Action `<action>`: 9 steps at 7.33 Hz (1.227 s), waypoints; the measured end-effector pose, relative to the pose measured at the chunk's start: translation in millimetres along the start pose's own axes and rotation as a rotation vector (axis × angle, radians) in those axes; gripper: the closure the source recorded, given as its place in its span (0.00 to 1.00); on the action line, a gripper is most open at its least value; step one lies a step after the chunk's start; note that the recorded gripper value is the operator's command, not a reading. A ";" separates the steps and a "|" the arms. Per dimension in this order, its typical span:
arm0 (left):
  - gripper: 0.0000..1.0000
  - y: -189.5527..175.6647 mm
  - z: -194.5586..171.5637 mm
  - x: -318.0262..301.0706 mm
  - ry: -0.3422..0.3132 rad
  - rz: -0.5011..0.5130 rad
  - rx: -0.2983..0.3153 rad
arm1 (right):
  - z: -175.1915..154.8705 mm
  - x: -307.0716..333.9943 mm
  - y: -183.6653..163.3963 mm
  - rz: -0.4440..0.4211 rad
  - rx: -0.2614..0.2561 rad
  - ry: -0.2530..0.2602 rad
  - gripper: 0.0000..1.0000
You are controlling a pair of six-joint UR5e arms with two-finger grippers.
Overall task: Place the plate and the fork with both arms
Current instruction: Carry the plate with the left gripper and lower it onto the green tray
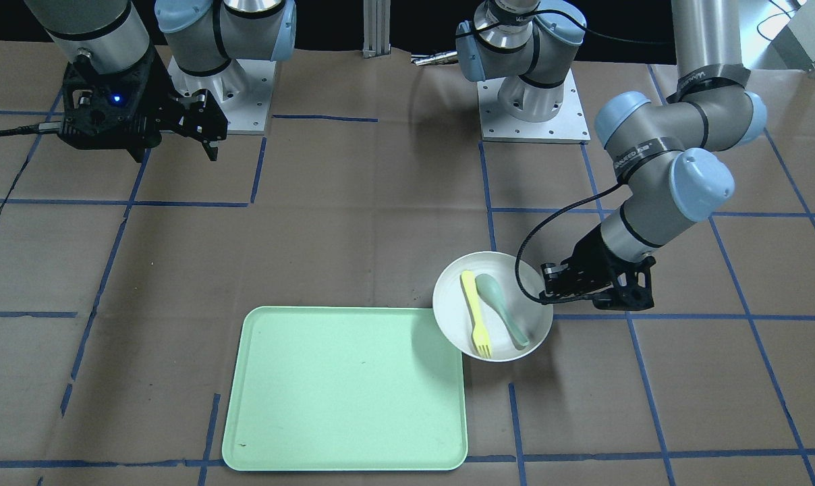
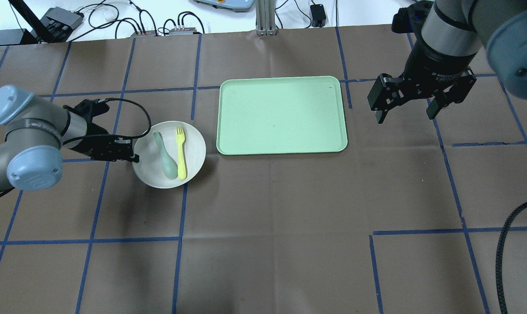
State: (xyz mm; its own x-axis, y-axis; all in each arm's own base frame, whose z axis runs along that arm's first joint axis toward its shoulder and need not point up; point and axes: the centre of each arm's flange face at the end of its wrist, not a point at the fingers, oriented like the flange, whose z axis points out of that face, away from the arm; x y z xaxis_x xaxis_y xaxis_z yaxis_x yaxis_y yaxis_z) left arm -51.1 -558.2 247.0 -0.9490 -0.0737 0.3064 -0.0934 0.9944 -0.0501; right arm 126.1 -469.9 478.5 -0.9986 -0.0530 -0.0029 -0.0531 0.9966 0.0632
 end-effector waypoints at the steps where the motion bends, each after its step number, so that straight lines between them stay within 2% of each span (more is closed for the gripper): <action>1: 0.97 -27.4 16.8 38.5 0.006 0.021 -0.007 | 0.1 0.0 0.0 0.000 0.000 0.000 0.00; 4: 0.96 -91.2 74.5 118.6 0.014 0.053 -0.023 | 0.0 0.0 0.0 0.000 0.000 0.000 0.00; 9: 0.95 -114.3 113.0 144.0 0.021 0.027 -0.034 | 0.3 0.0 0.0 0.000 -0.001 0.000 0.00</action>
State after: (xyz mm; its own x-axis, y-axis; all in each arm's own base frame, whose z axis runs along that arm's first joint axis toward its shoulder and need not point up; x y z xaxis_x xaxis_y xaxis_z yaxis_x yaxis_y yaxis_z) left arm -211.1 -691.1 189.4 -0.9446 -0.0453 0.3252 -0.0568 0.9980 -0.0260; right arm 126.1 -469.9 478.2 -0.9986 -0.0531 -0.0026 -0.0531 0.9966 0.0637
